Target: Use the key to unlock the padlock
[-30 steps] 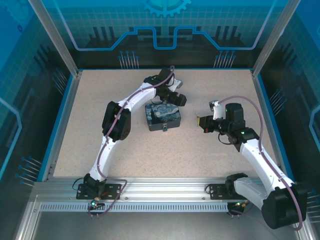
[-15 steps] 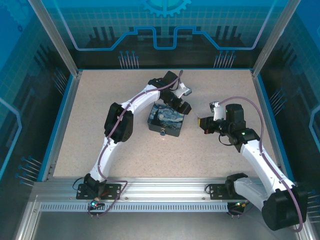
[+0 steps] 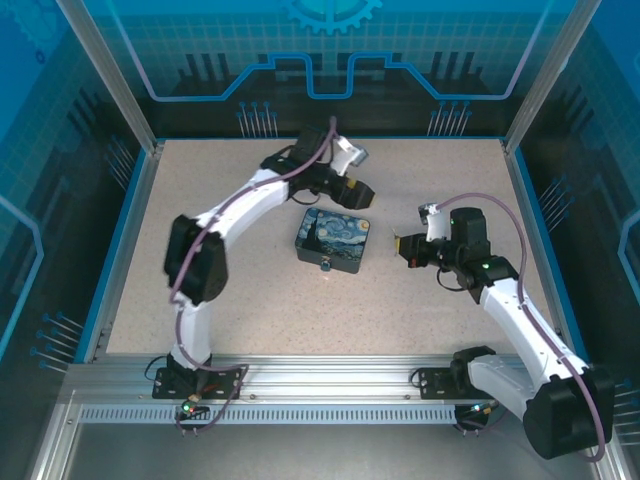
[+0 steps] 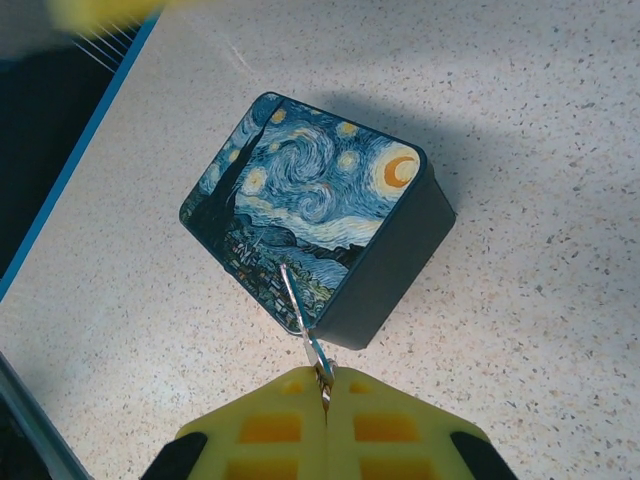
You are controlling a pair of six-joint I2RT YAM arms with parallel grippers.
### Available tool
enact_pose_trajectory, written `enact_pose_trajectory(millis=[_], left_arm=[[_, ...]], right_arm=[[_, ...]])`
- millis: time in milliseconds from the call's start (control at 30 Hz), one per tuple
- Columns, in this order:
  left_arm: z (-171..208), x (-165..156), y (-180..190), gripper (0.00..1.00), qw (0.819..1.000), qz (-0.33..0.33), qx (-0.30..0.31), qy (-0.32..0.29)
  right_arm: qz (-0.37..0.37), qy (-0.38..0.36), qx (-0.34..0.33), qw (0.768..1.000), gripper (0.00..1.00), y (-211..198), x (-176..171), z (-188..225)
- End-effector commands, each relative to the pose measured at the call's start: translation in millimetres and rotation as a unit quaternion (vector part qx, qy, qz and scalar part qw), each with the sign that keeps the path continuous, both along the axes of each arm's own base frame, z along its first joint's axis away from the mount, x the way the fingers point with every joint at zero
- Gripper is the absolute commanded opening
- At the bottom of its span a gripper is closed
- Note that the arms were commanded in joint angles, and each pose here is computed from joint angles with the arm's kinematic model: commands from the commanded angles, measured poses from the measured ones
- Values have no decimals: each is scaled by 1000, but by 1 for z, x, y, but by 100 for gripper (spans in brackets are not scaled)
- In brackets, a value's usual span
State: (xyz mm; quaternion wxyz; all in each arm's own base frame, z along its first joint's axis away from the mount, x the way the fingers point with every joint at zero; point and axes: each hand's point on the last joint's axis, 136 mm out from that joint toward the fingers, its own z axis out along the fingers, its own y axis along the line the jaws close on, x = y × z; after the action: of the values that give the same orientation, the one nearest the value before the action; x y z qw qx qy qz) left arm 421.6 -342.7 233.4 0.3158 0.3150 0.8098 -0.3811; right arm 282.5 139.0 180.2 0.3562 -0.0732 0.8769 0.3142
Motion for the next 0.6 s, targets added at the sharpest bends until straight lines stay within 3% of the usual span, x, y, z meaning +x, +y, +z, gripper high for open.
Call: enact_pose_trajectory(millis=[0, 267, 567], left_arm=[[42, -5, 25, 89, 995, 50, -51, -70], [-3, -79, 96, 91, 986, 153, -63, -21], [-82, -125, 120, 92, 964, 220, -107, 100]], right_arm=[[12, 12, 16, 1000, 0, 11, 1, -5], [59, 34, 26, 997, 0, 55, 9, -17], [89, 70, 52, 992, 0, 95, 26, -30]])
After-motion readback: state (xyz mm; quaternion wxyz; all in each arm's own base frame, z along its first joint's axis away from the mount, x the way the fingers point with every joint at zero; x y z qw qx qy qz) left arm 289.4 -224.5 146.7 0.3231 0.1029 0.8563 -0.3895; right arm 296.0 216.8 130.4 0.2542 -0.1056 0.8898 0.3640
